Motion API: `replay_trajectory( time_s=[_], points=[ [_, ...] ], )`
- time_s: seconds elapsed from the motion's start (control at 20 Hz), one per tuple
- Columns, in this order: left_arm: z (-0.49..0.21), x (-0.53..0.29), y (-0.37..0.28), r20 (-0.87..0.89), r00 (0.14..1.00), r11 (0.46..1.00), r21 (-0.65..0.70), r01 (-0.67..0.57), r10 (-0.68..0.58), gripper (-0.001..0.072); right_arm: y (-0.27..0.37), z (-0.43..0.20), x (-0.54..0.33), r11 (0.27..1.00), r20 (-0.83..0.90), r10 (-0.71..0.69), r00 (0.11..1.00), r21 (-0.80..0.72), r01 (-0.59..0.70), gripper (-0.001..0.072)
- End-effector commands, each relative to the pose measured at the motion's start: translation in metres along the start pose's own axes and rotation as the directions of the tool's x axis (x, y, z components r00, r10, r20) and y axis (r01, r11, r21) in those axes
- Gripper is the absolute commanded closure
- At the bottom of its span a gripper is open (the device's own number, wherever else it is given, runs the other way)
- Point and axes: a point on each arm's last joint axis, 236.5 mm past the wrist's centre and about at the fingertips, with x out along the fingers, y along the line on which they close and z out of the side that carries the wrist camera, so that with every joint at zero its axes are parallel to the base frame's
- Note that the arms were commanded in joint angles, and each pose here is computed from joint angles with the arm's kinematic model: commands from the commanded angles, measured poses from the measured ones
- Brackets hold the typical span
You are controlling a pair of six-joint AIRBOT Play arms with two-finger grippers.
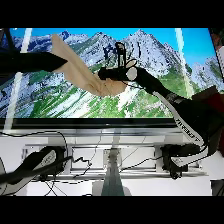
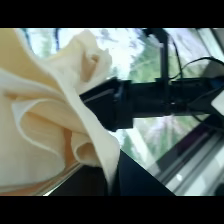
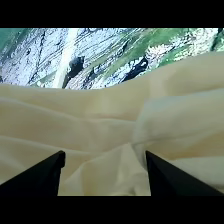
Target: Fold the clothes and pants, and hang the long-sleeved shirts on hangers.
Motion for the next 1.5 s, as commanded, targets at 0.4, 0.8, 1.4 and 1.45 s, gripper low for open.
replay_trajectory(
  time_s=[0.4, 0.8, 1.4, 1.45],
  points=[
    [-0.032, -0.07, 0.139, -0.091, 0.894, 0.896, -0.032, -0.443, 0.438, 0.0694, -0.032, 0.056, -0.065, 0.999, 0.079, -0.048, 0.996, 0.025, 0.046, 0.0348],
    [0.05, -0.047, 0.04, 0.249, 0.969, 0.985, -0.17, 0.041, 0.003, 0.0694, 0.049, 0.039, -0.018, 0.995, 0.15, 0.088, 0.985, 0.036, -0.095, 0.0701],
    [0.038, -0.011, 0.046, 0.179, 0.982, 0.971, -0.215, 0.1, -0.062, 0.0694, 0.106, 0.009, 0.058, 0.974, -0.003, 0.132, 0.991, -0.188, -0.13, 0.07],
    [0.032, 0.004, 0.044, 0.148, 0.985, 0.966, -0.227, 0.122, -0.089, 0.0694, 0.075, 0.025, 0.047, 0.975, -0.013, 0.072, 0.997, -0.208, -0.073, 0.07]
  ],
)
